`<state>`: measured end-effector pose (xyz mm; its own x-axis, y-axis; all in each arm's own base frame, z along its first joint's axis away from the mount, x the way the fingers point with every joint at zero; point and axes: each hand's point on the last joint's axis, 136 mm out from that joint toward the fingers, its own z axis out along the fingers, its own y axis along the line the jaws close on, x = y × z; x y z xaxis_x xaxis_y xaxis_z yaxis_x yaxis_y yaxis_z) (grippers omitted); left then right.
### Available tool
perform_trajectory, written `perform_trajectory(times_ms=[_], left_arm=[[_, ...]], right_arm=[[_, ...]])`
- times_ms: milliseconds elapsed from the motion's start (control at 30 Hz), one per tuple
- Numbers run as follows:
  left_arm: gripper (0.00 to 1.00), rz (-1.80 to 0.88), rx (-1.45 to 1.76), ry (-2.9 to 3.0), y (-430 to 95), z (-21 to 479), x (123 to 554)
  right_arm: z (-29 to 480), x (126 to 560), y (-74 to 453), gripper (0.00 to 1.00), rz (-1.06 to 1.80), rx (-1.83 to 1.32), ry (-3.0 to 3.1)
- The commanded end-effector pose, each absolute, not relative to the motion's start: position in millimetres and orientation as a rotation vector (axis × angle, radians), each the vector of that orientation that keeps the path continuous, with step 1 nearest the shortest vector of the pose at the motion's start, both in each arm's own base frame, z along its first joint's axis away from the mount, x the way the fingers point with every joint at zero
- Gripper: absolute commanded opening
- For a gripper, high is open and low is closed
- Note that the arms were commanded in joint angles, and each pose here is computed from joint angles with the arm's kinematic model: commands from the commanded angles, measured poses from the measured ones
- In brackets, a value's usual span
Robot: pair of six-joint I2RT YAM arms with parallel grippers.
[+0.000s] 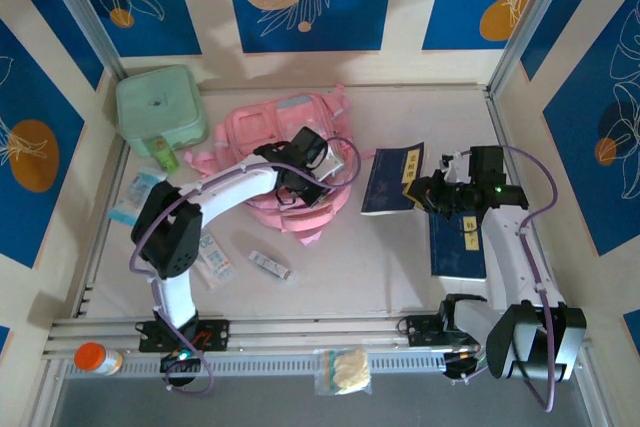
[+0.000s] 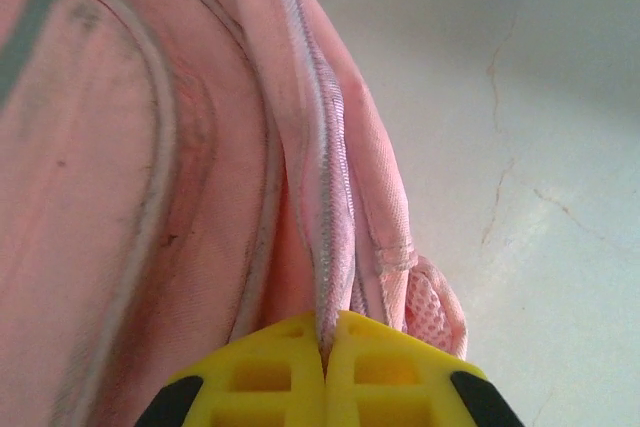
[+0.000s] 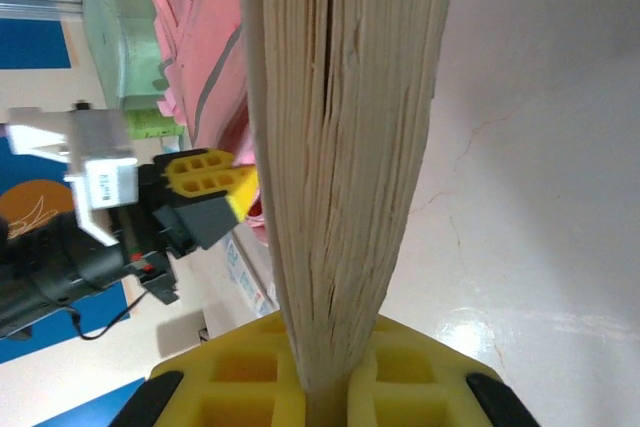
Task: Pack the student bag
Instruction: Open the student bag at the top-center of the table, then place the book in the student bag.
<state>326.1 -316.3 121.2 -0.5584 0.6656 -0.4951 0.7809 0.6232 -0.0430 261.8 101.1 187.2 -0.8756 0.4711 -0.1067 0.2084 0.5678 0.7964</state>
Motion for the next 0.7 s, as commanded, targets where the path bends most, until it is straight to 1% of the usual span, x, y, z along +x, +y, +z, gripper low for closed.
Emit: perform_trajectory(times_ms=[0,133,267,400,667], left_arm=[[0.00,-0.357,1.044,2.241,-316.5,201.4,337.7],[0.00,-0.349,0.982,2.093,-311.9,255.8,342.2],[0.00,-0.294,0.942,2.001,-307.5,293.1,352.1],[0.00,-0.274,0.902,1.949,-306.4,317.3,358.4],[0.00,-0.235,0.816,1.905,-298.2,342.1,366.8]], right_arm=[[193.0,259.7,116.1,0.00,1.301,0.468,2.495],[193.0,259.4,134.3,0.00,1.338,0.423,2.521],[188.1,263.3,169.0,0.00,1.386,0.347,2.546],[185.5,278.6,209.8,0.00,1.429,0.232,2.537],[156.6,336.0,277.0,0.00,1.491,0.098,2.545]])
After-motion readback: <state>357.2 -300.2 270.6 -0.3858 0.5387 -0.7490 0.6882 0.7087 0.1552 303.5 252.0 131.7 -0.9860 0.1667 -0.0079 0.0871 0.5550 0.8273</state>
